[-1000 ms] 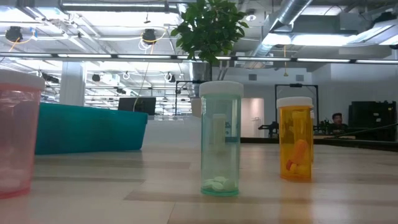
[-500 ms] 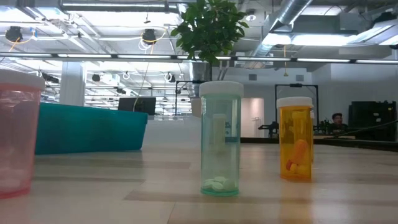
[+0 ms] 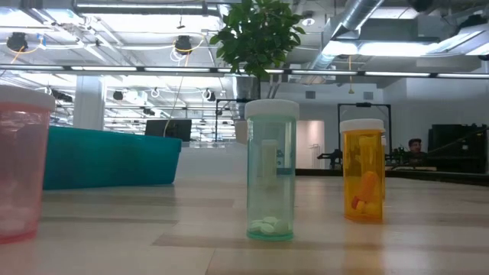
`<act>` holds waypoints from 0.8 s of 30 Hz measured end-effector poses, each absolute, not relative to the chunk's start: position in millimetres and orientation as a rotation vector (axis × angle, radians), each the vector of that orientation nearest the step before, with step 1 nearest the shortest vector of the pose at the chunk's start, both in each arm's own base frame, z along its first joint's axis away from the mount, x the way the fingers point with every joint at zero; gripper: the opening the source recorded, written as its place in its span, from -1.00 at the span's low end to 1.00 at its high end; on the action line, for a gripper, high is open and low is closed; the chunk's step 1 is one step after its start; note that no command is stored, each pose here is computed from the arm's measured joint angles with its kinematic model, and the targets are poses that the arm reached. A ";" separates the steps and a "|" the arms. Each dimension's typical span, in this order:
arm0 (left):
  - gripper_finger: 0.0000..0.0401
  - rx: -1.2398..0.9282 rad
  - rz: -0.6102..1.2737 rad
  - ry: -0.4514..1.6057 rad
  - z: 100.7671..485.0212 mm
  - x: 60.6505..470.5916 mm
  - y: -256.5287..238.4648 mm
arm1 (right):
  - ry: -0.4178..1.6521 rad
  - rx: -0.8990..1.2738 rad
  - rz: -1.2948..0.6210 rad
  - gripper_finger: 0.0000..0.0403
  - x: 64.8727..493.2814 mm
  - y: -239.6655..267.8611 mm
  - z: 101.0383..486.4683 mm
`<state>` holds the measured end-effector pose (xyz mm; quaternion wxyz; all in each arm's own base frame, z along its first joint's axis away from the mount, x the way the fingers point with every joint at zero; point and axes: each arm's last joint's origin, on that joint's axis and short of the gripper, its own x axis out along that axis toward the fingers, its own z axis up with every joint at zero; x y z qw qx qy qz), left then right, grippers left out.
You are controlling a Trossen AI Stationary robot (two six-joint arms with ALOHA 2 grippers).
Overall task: Pick and place medicine bottles into bin by pill shape (circle, oval)
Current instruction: Put the orange pill bottle into the transparent bin
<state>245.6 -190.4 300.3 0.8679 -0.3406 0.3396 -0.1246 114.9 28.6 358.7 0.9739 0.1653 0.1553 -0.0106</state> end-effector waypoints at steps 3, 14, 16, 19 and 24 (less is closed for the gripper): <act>0.44 -0.733 -0.226 0.603 308.4 246.8 -190.6 | 0.340 0.327 -0.027 0.12 123.9 31.5 356.5; 0.44 -0.721 -0.027 0.170 359.1 240.4 -153.6 | 0.153 0.251 0.031 0.12 113.8 28.5 419.2; 0.44 -0.706 0.025 0.091 367.2 240.7 -145.1 | 0.116 0.234 0.038 0.12 105.2 25.8 427.6; 0.44 -0.694 0.069 -0.011 379.2 240.7 -133.8 | 0.072 0.237 0.044 0.12 91.2 21.3 433.3; 0.44 -0.686 0.093 -0.122 394.2 240.3 -117.6 | 0.042 0.201 0.048 0.12 69.2 14.3 434.1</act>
